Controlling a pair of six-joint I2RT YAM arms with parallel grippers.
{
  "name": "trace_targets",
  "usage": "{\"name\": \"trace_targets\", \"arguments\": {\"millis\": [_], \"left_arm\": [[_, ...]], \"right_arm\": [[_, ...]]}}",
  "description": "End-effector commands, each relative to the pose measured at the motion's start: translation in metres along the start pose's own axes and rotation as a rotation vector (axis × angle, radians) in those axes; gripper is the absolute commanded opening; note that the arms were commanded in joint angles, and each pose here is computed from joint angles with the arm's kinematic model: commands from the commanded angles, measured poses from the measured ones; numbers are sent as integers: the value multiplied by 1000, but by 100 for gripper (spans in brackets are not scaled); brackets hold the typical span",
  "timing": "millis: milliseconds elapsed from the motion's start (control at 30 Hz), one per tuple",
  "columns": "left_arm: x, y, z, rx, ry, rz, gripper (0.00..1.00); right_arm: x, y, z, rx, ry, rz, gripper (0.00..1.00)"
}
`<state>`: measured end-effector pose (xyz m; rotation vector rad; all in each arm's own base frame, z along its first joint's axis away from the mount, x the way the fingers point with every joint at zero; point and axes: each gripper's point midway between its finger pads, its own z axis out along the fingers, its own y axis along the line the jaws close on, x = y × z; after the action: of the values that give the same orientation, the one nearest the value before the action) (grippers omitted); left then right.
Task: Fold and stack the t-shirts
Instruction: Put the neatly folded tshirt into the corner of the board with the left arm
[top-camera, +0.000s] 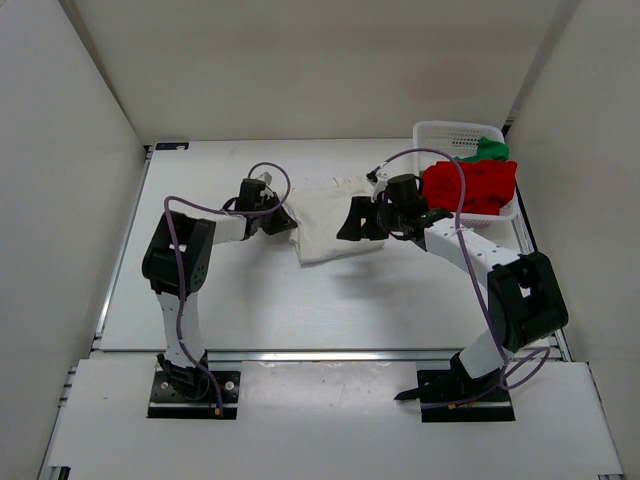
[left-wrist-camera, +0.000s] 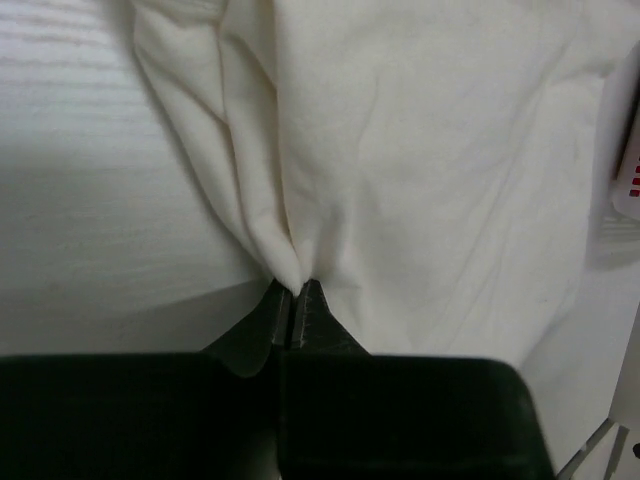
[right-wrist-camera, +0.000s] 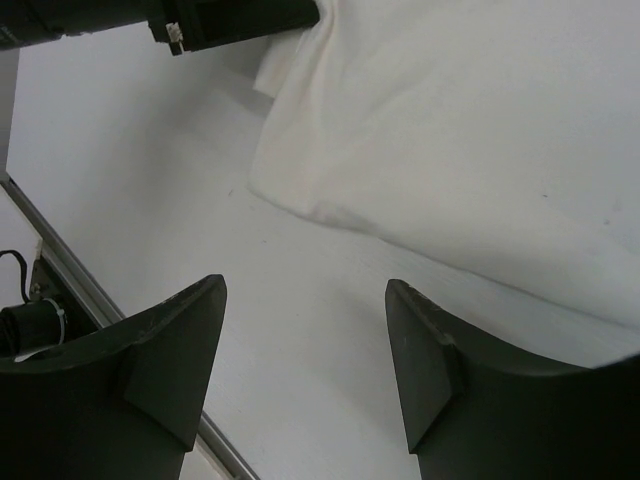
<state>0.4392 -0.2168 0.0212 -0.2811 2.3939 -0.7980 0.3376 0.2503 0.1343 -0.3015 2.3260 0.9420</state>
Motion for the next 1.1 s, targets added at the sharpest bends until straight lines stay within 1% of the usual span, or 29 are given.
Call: {"name": "trace_targets", "arguments": {"millis": [0,100,133,200,233,267,300,333,367,400,433,467,533,567,600,667,700,733,800,867,900,967,1033,1067], "left_arm": [[-6,-18,7,56,11,-29,1],[-39,-42,13,94,-43,-31,0],[-45,-43,13,87,-47,-47,0],[-91,-48,7,117,-119,-80,0],[-109,-44,1,121,-146,-102,0],[-132,-37,-5,128,-172,-124,0],[-163,-18,-16,97,-224,-148,0],[-173,-3,-23,64,-232,-158,0],[-200,19,-40,30,-289,-171,0],[-228,48,-65,-10,-355,-206,0],[-245,86,-85,-59,-407,-255,0],[-247,100,-91,-70,-419,-282,0],[-260,158,-130,-133,-498,-369,0],[-262,165,-135,-133,-522,-389,0],[-258,193,-148,-163,-549,-435,0],[-248,227,-161,-190,-596,-501,0],[-246,232,-160,-179,-602,-513,2],[-240,247,-159,-198,-598,-543,4],[-234,263,-149,-206,-561,-575,3],[-239,276,-147,-209,-552,-590,3],[-237,278,-145,-206,-547,-608,1],[-240,289,-152,-215,-571,-635,3],[-238,291,-149,-205,-556,-644,1],[-244,289,-148,-204,-556,-629,0]], "right_arm": [[-9,6,5,-39,-37,-16,63],[-3,4,9,-35,-25,-21,63],[-1,2,9,-31,-20,-21,63],[5,-5,11,-18,-2,-7,63],[6,-3,11,-21,1,-8,63],[9,-11,13,-9,7,11,63],[8,-9,13,-15,4,2,63],[8,-11,13,-13,5,8,63],[15,-14,15,-12,23,16,63],[12,-12,15,-19,16,17,63],[11,-10,16,-31,15,8,63],[13,-12,18,-30,26,17,62],[15,-9,21,-49,32,17,62],[16,-7,22,-58,36,13,62],[18,-4,24,-66,44,12,62],[21,-2,25,-70,56,7,62],[23,2,25,-76,63,4,62],[27,4,25,-79,72,7,62],[30,9,26,-89,77,-6,62],[25,16,24,-99,66,-24,62],[26,21,23,-102,72,-28,62],[26,23,24,-102,74,-29,62],[22,26,24,-105,64,-34,62],[20,27,24,-111,58,-38,62]]}}
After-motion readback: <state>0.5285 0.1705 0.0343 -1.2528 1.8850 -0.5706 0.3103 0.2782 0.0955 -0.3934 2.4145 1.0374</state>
